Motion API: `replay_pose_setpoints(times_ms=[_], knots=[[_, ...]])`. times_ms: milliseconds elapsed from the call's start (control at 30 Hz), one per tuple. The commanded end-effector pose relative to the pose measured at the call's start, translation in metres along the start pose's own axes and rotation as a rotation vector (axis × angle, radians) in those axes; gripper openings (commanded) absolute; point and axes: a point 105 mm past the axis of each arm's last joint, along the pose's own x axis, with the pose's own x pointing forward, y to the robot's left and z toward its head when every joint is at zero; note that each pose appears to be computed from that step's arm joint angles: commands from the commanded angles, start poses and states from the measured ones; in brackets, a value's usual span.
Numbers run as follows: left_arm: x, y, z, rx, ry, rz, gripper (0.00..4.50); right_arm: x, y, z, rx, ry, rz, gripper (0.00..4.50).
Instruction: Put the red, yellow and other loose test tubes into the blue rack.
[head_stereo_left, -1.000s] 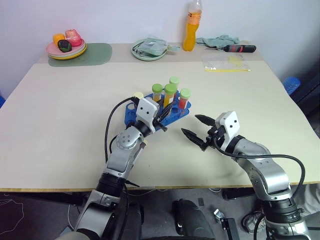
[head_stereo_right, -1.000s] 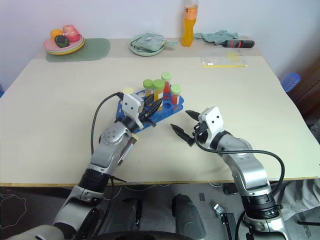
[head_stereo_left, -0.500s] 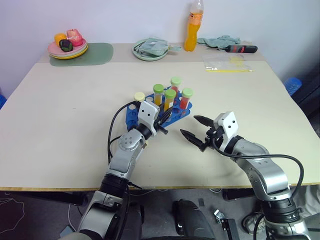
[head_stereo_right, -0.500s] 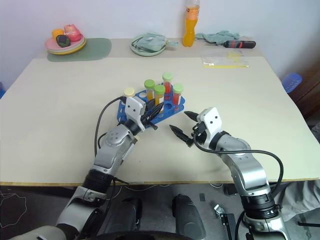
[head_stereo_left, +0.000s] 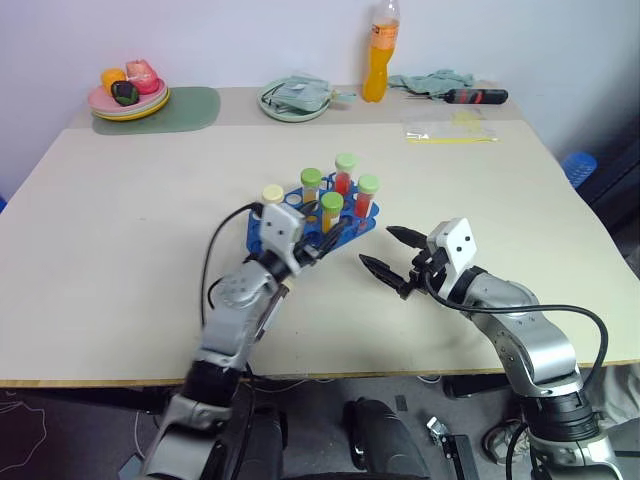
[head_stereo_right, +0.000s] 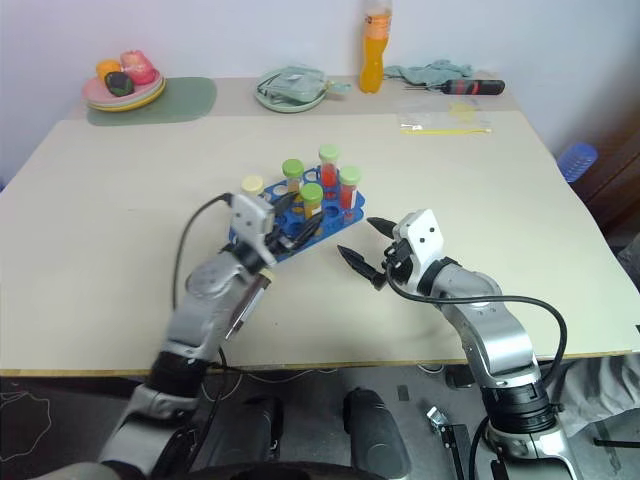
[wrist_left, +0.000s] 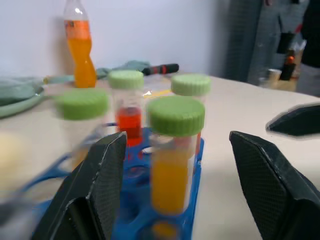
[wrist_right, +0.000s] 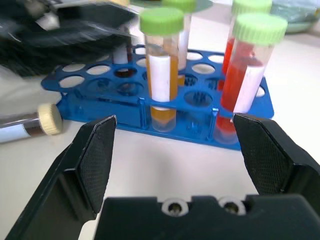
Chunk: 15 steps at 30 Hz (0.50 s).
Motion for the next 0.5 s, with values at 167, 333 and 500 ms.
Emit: replay_pose_setpoints(times_ms=[167, 333, 500], knots=[[-0.062, 0.029, 0.038, -0.032, 0.213, -0.057, 3.71, -0.011, -0.005, 0.025, -0.113, -0.009, 0.085, 4.13], [-0.086, 0.018, 0.037, 0.07, 0.563, -0.134, 4.41, -0.015, -0.002, 0.024, -0.177, 0.034, 0.178, 4.13], [-0.084, 0.001, 0.033, 0.021, 0.851, -0.173, 4.41, -0.013, -0.002, 0.027, -0.211, 0.036, 0.233, 4.13]])
